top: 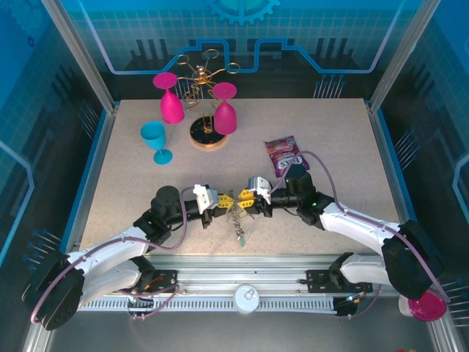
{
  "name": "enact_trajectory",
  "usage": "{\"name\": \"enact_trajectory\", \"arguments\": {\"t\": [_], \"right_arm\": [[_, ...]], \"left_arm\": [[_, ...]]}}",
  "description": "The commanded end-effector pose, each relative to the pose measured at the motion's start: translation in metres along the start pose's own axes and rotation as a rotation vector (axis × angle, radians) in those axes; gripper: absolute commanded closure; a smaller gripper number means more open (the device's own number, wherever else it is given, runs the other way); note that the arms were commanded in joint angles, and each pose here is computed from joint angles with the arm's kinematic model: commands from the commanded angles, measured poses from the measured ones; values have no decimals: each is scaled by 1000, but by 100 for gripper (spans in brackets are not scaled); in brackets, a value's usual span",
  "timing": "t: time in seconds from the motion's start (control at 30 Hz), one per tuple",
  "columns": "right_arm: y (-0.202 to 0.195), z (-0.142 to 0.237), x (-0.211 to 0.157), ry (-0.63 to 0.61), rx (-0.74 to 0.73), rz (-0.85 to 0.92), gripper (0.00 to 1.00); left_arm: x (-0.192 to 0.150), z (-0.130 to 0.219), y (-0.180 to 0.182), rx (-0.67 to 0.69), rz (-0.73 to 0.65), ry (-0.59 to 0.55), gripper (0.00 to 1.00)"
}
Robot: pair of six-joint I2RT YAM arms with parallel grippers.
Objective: Put the keys on the keyring
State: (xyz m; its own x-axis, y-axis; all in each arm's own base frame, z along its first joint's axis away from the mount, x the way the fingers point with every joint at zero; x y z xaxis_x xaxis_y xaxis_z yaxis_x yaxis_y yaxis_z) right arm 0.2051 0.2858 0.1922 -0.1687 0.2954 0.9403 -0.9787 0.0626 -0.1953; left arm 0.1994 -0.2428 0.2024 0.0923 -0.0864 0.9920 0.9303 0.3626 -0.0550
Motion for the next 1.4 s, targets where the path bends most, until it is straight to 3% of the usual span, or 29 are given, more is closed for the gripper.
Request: {"name": "enact_trajectory", "arguments": {"t": [0.0, 0.2, 0.3, 0.4, 0.43, 0.47, 0.6, 0.77, 0.9, 1.23, 1.37], "right_arm": [[-1, -4, 21, -70, 25, 56, 78], [-1, -7, 24, -90, 40, 57, 84], [-2, -9, 25, -86, 52, 56, 100], [-4, -7, 24, -60, 48, 61, 100], [-4, -6, 24, -43, 51, 62, 100], [-3, -5, 23, -14, 61, 62, 100], [-1, 0, 21, 100, 87, 91, 100], [5, 3, 19, 268, 144, 155, 100], [4, 3, 25, 317, 157, 203, 100], [8, -11, 34, 377, 222, 265, 100], [9, -15, 33, 384, 223, 253, 100]], "left_arm": [[11, 1, -3, -29, -19, -53, 100], [11, 0, -3, -34, -12, -59, 100], [12, 0, -2, -30, -11, -64, 100], [11, -1, 7, 26, 2, -53, 100], [9, 0, 10, 42, 5, -33, 91], [6, 0, 12, 54, 3, 0, 75], [-5, 0, 15, 70, -15, 146, 66], [-3, 1, 16, 57, -67, 235, 69], [-1, -1, 14, 28, -98, 270, 75], [13, -10, 13, -12, -103, 222, 85], [21, -10, 12, -10, -114, 179, 94]]}}
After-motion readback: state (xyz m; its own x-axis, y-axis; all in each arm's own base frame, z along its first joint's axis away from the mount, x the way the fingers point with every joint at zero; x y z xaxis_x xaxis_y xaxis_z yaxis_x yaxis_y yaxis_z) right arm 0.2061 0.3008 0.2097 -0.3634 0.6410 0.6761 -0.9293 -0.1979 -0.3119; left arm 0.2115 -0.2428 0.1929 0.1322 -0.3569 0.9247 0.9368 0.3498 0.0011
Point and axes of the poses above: each hand's point on the last joint's axis, 136 mm out from that joint toward the fingers, its own z axis back along the fingers, its own y axis along the line the jaws close on, x = y × z, the point moved 2 cm from there along z, back along the fingers, and after that the axes turned 7 degrees about z, right-handed, at the moved point
